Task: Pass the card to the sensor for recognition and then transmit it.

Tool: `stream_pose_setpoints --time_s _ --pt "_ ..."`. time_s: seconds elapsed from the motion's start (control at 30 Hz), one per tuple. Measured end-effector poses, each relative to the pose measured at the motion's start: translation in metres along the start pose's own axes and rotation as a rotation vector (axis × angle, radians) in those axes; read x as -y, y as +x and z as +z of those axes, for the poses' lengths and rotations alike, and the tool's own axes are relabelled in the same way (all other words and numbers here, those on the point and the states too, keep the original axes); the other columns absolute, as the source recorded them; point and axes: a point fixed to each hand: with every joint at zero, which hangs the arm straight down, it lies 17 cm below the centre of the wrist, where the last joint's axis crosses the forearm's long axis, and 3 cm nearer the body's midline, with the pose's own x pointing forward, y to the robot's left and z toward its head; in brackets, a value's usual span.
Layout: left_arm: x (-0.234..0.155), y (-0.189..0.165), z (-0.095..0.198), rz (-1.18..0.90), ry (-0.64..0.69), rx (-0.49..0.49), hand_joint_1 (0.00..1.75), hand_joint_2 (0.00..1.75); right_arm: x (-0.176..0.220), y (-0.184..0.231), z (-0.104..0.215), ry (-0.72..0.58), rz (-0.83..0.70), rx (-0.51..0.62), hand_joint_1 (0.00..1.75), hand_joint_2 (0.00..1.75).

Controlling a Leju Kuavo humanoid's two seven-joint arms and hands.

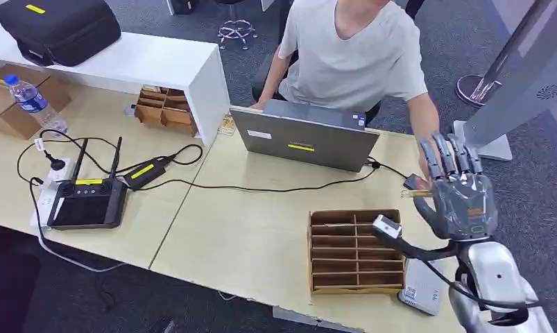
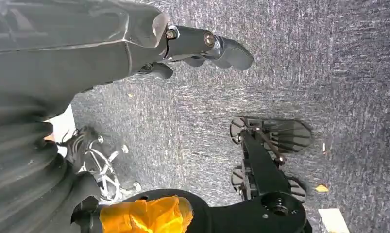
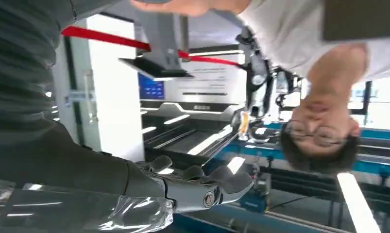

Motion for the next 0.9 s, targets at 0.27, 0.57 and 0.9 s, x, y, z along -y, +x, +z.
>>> stream_pose_setpoints --time_s 0.27,0.57,0.9 --pt "0.000 -0.001 0.000 -0.002 0.002 -0.004 0.00 1.75 -0.010 -0.044 0.009 0.022 0.050 -0.071 0.00 1.75" --pt "0.000 -0.001 0.000 -0.008 0.003 -0.006 0.00 1.75 -0.022 -0.077 0.016 0.063 0.098 -0.149 0.00 1.75" --pt "0.001 -0.002 0.000 -0.020 -0.003 -0.010 0.00 1.75 -0.079 -0.198 0.072 0.260 0.268 -0.369 0.00 1.75"
